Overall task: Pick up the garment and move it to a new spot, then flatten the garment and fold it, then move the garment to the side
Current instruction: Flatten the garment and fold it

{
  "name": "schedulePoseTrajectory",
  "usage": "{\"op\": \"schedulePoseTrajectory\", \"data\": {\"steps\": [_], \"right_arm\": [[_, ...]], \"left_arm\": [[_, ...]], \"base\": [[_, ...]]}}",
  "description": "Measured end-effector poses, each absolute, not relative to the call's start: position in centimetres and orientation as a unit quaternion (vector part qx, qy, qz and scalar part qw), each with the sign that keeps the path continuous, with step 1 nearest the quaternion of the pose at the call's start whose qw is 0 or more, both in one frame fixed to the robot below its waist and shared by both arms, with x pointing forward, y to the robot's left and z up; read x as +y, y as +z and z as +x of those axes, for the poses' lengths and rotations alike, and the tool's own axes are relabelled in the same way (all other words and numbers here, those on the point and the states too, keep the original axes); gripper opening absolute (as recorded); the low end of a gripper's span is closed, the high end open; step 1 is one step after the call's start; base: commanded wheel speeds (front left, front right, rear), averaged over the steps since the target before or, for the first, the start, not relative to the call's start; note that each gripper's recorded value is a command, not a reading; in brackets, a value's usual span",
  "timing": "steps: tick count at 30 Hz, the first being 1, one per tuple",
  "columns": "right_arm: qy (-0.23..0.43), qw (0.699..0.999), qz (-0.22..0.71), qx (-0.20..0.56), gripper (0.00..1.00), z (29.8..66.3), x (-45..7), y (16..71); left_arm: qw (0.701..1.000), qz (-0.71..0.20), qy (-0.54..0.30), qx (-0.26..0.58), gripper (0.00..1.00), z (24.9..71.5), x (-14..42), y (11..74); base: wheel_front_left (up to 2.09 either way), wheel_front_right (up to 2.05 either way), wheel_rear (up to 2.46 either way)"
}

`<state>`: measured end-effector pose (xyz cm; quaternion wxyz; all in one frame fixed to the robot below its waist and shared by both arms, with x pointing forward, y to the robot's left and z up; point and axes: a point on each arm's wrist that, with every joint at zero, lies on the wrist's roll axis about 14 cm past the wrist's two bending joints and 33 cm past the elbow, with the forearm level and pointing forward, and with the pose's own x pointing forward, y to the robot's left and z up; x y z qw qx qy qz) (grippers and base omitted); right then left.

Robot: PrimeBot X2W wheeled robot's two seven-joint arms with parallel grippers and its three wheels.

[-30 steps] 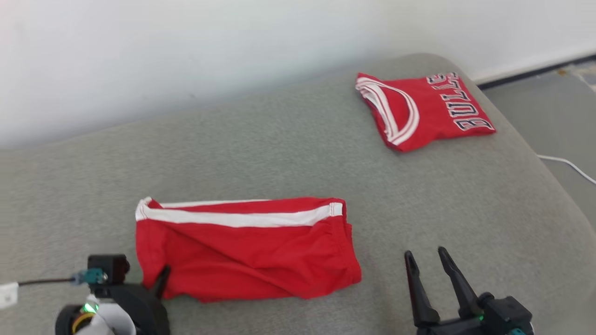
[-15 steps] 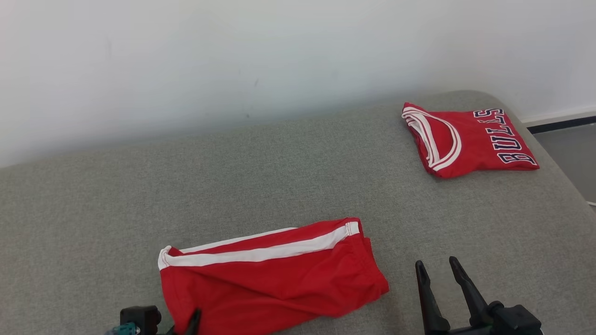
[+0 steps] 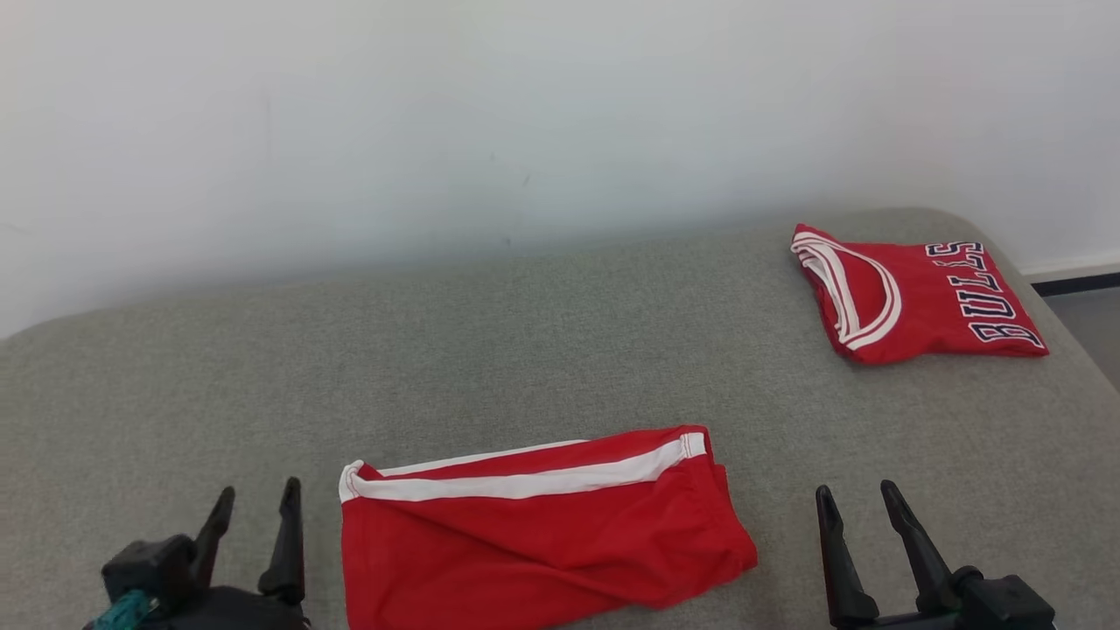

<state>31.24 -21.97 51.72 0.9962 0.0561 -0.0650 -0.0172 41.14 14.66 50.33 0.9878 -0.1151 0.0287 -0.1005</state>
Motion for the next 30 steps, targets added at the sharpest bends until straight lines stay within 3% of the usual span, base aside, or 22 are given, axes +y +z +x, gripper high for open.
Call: {"op": "schedulePoseTrajectory", "data": {"steps": [5,11,19,30], "right_arm": [[-0.014,0.996,0.056,-0.073,1.00,31.3,-21.9,52.2],[-0.012,0.995,0.055,-0.078,1.00,30.9,-21.9,52.4],[-0.011,0.995,0.056,-0.079,1.00,30.6,-21.9,52.4],[-0.011,0.997,0.054,-0.050,1.00,30.5,-21.7,50.6]], "left_arm": [[0.992,-0.097,-0.060,-0.054,1.00,39.5,18.0,54.1],[0.995,-0.034,-0.040,-0.086,1.00,36.7,20.8,55.0],[0.995,0.028,-0.018,-0.095,1.00,34.3,22.8,55.2],[0.998,0.026,-0.009,-0.064,1.00,32.2,22.6,52.6]], "base": [[0.00,0.00,0.00],[0.00,0.00,0.00],[0.00,0.00,0.00],[0.00,0.00,0.00]]}}
